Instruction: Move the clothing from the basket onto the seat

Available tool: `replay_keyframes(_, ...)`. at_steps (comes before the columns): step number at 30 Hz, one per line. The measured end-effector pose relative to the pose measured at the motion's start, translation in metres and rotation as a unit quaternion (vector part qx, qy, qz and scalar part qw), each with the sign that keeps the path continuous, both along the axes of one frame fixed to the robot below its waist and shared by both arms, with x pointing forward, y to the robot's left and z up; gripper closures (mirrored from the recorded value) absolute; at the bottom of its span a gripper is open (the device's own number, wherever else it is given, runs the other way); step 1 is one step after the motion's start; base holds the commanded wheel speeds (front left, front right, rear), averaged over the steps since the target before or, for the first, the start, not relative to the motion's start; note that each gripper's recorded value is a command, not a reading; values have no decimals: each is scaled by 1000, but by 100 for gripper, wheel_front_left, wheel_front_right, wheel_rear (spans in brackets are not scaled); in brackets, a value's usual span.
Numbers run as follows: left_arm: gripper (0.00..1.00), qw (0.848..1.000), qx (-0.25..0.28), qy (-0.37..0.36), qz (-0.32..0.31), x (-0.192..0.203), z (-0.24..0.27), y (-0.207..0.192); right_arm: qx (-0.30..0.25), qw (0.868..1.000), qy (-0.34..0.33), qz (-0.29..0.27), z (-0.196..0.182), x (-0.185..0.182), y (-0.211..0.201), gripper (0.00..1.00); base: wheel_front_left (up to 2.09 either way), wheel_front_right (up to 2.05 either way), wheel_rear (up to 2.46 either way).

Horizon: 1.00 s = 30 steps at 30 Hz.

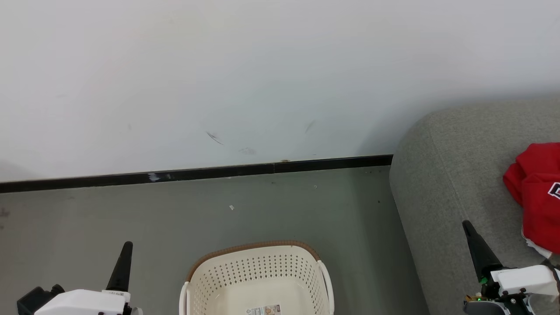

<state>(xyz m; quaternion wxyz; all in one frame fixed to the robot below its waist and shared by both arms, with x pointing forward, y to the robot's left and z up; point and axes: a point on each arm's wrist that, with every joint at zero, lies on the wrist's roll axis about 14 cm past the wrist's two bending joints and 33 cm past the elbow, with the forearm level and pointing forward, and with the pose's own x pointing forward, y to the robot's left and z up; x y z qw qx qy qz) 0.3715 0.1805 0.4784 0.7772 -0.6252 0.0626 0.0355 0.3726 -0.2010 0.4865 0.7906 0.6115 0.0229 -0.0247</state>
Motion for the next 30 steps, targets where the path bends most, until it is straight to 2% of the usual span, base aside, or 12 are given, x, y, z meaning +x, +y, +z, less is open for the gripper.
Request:
replay_keyframes(17, 100, 994, -105, -20, 11, 2, 6, 6, 123, 992, 3, -17, -3, 3, -4, 100, 0, 0, 0)
replay_keyframes(30, 100, 993, -115, -27, 11, 5, 11, 5, 131, 991, -2, -18, 0, 6, -4, 100, 0, 0, 0)
